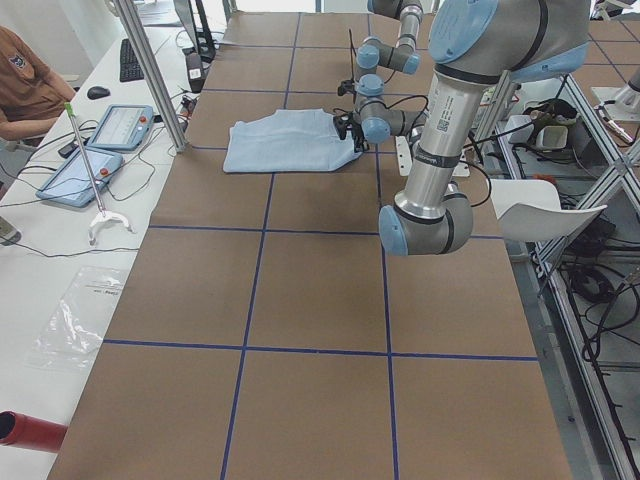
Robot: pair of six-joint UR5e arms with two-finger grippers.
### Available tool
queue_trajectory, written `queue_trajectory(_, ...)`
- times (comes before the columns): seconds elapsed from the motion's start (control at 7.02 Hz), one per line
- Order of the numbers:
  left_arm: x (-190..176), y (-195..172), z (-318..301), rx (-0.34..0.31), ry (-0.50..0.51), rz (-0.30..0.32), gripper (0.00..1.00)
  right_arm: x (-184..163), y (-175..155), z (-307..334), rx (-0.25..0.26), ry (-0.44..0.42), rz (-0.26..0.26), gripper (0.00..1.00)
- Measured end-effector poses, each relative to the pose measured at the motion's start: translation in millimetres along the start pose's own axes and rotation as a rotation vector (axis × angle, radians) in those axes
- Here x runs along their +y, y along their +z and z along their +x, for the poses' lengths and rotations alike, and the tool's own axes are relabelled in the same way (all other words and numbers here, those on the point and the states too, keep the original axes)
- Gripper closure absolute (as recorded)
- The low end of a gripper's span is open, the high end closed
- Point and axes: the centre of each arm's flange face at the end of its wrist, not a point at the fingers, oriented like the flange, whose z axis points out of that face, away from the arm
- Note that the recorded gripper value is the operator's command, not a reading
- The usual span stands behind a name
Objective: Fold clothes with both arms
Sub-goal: 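Lower both grippers to the shirt edge nearest the robot and grasp it, then lift the near edge with both grippers and fold it away from the robot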
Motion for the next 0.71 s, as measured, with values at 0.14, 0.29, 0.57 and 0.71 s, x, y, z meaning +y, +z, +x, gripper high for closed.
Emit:
queue_trajectory(0.14,0.0,0.0,-0.1,0.0,0.0,0.0,1.0,0.3,0.7,0.5,0.004,-0.001,0.001,1.0)
queue_trajectory(0.29,-0.4,0.0,-0.2,0.001,0.0,0.0,1.0,0.7,0.4,0.3,0.004,-0.002,0.001,1.0)
queue_trajectory(0.57,-1.4,-0.4,-0.1,0.001,-0.001,0.002,1.0,3.0,-6.3,-2.3,-0.011,-0.005,-0.006,1.0)
queue_trajectory(0.71,-2.3,-0.7,-0.1,0.002,-0.002,0.003,1.0,3.3,-12.0,-3.7,-0.023,-0.009,-0.013,1.0)
